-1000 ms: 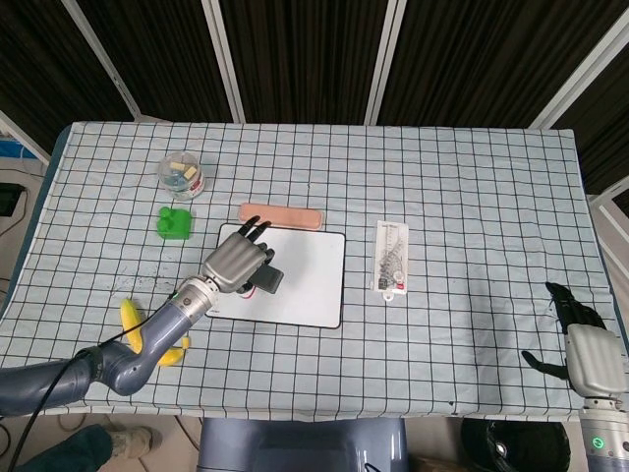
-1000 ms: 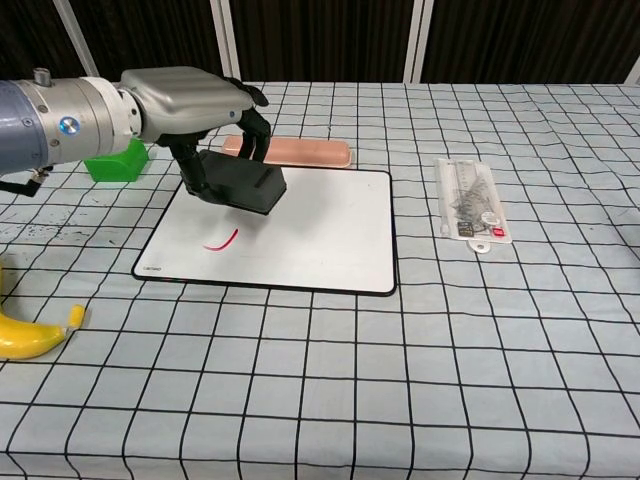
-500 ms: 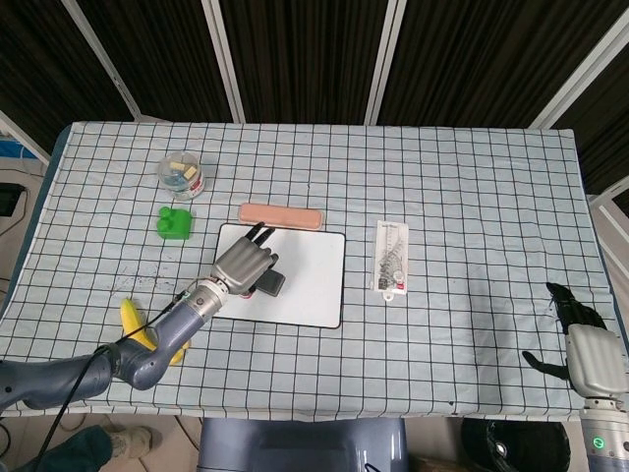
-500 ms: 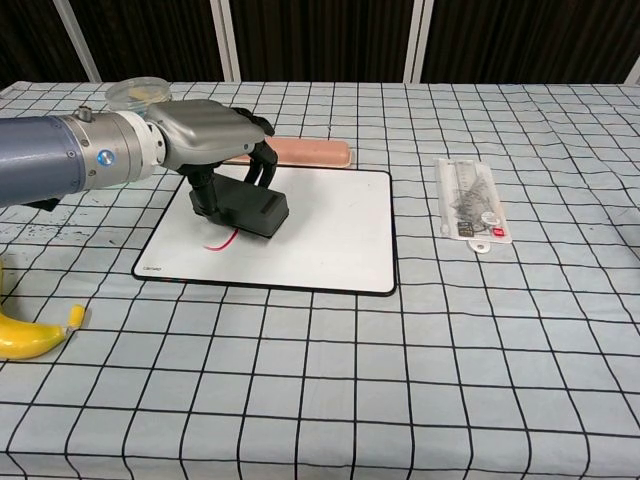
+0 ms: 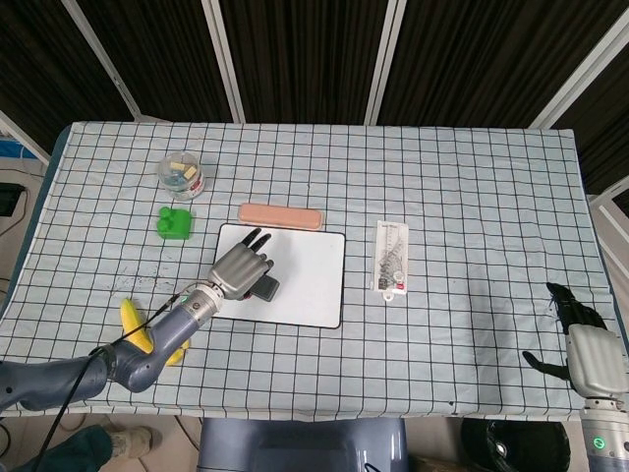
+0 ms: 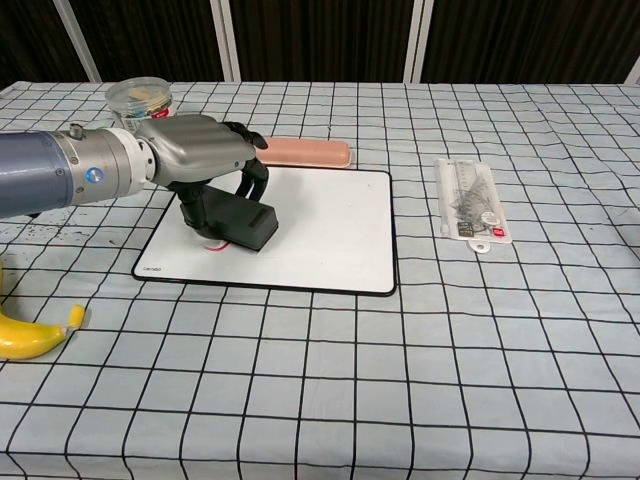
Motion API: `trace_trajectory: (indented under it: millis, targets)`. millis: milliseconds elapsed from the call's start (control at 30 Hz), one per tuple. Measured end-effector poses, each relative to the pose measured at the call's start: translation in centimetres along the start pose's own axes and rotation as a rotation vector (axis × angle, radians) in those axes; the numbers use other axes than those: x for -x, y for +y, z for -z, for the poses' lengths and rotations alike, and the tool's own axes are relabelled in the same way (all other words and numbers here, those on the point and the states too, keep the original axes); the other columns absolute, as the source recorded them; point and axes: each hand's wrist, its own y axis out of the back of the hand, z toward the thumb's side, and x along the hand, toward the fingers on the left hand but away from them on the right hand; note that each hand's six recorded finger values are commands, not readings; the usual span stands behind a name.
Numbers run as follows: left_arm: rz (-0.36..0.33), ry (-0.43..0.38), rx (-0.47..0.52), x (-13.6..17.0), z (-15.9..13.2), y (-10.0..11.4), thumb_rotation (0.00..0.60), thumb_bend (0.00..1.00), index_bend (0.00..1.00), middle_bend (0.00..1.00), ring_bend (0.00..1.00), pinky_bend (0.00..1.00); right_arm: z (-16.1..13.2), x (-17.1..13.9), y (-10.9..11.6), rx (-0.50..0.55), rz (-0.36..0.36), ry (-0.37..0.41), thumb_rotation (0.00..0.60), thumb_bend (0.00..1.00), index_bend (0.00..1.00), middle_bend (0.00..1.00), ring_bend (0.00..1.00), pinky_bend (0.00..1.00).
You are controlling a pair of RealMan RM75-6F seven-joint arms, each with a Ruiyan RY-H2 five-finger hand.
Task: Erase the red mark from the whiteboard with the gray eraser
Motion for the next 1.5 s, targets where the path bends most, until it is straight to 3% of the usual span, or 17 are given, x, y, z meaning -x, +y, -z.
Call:
trace_trajectory:
  millis: [567, 1033, 1300, 1500]
  targets:
    - [0.046, 0.012, -0.031, 3.5, 2.0, -1.5, 0.6, 0.2, 0.43, 0.48, 0.01, 0.0, -0.1, 0.0, 0.0, -0.002, 0.002, 0.005, 0.6, 0.08, 0.11, 0.13, 0.22, 0.22]
    - [0.023, 0.018, -0.018, 0.8, 1.7, -0.3, 0.6, 0.2, 0.43, 0.47, 0.01, 0.0, -0.1, 0.0, -0.1, -0.004, 0.0, 0.004, 0.6, 0.08, 0.11, 0.13, 0.22, 0.22]
    - [0.004, 0.074, -0.025, -1.5, 2.7, 1.0, 0.6, 0.2, 0.43, 0.47, 0.01, 0.0, 0.0, 0.0, 0.0, -0.002, 0.001, 0.001, 0.6, 0.08, 0.11, 0.13, 0.22, 0.22]
    - [-0.029, 0.104, -0.033, -1.1, 3.9, 2.3, 0.6, 0.2, 0.43, 0.47, 0.01, 0.0, 0.0, -0.1, 0.1, 0.001, 0.001, 0.002, 0.6, 0.08, 0.11, 0.13, 0.22, 0.22]
